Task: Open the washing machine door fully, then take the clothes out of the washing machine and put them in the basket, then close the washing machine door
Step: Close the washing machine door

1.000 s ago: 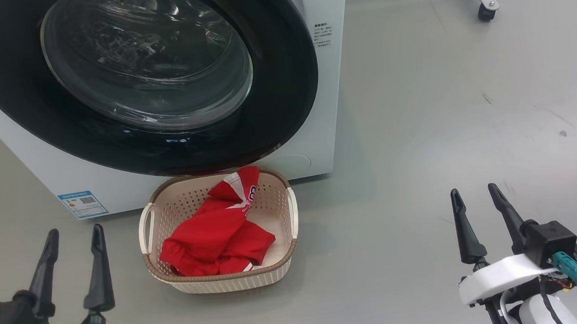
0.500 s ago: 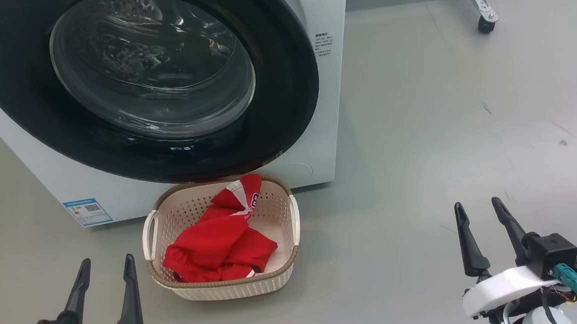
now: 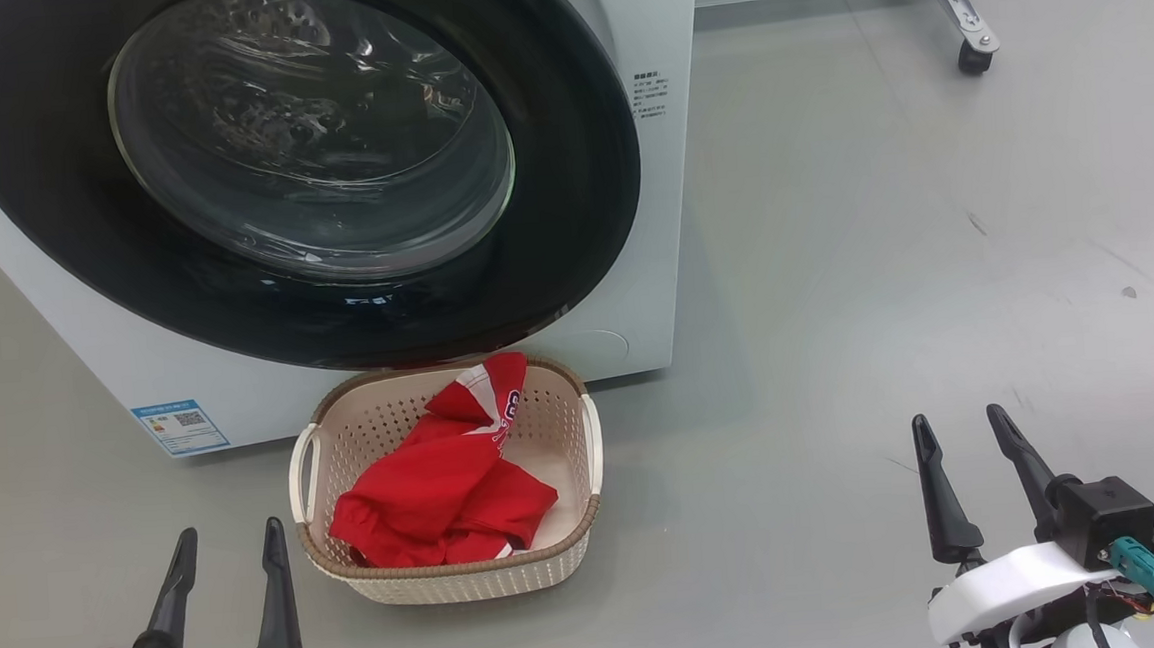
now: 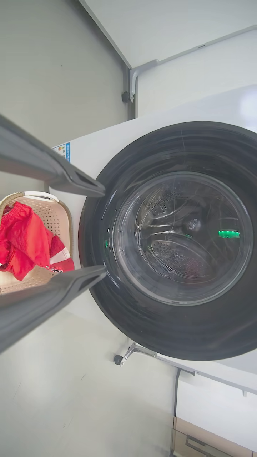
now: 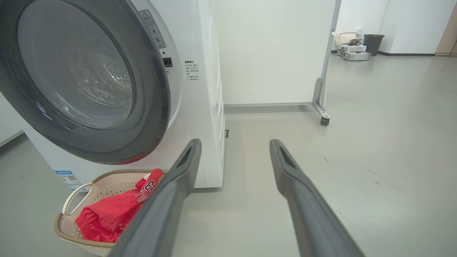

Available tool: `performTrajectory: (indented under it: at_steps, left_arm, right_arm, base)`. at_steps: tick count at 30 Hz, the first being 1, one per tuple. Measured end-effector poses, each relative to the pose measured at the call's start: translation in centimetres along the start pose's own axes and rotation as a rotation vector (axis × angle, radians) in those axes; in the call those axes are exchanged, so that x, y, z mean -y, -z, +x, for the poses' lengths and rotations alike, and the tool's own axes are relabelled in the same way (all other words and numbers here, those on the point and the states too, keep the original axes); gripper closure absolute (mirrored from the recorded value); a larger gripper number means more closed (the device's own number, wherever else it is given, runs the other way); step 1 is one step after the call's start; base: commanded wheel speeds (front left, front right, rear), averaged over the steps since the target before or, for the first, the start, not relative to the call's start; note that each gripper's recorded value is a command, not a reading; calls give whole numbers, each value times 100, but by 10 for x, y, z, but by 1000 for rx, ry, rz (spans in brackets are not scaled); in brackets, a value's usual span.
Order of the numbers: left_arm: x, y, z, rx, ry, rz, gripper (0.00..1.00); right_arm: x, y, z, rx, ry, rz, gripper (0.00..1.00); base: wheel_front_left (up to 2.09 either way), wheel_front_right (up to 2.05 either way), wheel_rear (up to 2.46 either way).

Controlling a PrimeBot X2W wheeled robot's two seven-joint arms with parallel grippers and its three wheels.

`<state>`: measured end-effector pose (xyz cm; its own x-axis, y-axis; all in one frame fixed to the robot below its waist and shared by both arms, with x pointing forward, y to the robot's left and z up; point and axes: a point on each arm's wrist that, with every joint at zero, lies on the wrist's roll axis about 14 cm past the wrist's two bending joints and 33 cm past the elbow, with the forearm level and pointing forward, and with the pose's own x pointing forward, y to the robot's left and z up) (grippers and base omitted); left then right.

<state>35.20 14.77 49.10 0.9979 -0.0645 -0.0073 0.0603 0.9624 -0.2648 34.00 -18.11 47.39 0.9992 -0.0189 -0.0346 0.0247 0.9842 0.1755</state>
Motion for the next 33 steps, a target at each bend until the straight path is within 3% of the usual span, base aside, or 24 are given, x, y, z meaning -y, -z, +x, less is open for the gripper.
performTrajectory:
  at_steps: [11, 12, 13, 14, 33]
  left_arm:
    - [-1, 3, -1, -8, -10, 6, 0]
    - [-1, 3, -1, -9, -10, 6, 0]
    - [-1, 3, -1, -9, -9, 7, 0]
    - [-1, 3, -2, -9, -8, 10, 0]
    - [2, 4, -4, -8, -1, 36, 0]
  right_arm:
    - [-3, 0, 1, -1, -10, -3, 2]
    - [-2, 0, 1, -1, -10, -4, 62]
    - [-2, 0, 1, 0, -10, -5, 76]
    - [-2, 0, 1, -1, -10, -5, 100]
    - [-2, 2, 3, -21, -17, -13, 100]
  base:
    - [0, 0, 0]
    - [0, 0, 0]
    - [0, 0, 0]
    - [0, 0, 0]
    - [0, 0, 0]
